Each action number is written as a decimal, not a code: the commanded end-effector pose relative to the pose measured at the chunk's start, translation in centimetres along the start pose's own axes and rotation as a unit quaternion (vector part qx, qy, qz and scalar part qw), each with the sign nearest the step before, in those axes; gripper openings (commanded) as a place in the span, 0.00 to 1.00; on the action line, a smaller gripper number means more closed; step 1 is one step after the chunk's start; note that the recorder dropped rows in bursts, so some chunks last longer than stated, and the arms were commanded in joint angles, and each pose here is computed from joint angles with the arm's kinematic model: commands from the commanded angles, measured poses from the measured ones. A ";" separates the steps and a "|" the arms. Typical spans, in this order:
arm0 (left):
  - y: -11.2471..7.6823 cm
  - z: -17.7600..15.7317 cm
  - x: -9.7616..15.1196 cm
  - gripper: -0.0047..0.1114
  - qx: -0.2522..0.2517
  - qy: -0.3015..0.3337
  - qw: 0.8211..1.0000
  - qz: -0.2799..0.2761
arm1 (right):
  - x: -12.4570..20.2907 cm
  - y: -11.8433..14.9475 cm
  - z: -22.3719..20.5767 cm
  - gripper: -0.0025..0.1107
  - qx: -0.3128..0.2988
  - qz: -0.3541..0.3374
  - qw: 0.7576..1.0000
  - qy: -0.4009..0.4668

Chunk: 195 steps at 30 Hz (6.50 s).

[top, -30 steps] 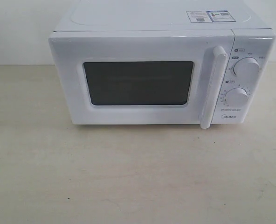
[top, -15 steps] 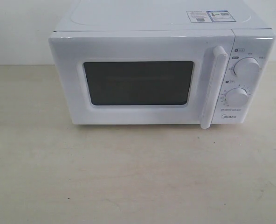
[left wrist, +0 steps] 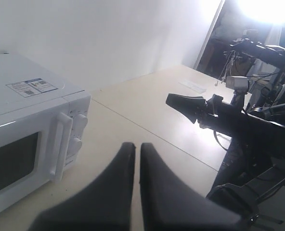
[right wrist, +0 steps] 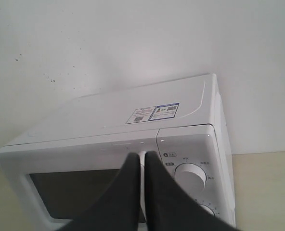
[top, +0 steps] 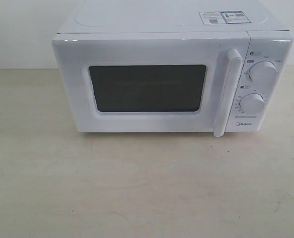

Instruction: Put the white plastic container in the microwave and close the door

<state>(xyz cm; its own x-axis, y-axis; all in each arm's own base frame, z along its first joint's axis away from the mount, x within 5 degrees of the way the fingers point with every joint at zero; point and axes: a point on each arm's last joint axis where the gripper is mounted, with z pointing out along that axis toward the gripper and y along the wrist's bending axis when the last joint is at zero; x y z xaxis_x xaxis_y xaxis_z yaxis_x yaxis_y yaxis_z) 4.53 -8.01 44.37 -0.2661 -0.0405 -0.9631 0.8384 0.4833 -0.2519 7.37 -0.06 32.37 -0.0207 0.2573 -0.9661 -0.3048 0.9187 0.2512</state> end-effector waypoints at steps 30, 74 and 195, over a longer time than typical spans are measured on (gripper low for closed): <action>0.0 0.0 0.0 0.08 -0.001 -0.007 1.000 -0.007 | -1.2 2.5 -4.5 0.02 0.126 -0.097 0.964 -0.212; 0.0 0.0 0.0 0.08 -0.001 -0.007 1.000 -0.007 | 9.8 -1.6 -2.5 0.02 0.134 -0.031 0.990 -0.007; 11.0 -4.1 23.6 0.08 -0.497 -0.071 0.865 0.002 | 13.8 -2.6 -2.7 0.02 0.162 -0.039 0.978 0.126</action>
<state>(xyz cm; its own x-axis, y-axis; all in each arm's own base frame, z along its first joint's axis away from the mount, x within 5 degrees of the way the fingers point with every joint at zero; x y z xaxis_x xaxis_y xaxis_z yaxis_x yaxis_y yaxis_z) 5.63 -0.04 19.89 -0.0822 -0.1645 -0.9830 -0.0052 0.9863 -0.1646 5.35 0.27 18.11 -0.2697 0.1389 -0.9529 0.0018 0.9896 0.1437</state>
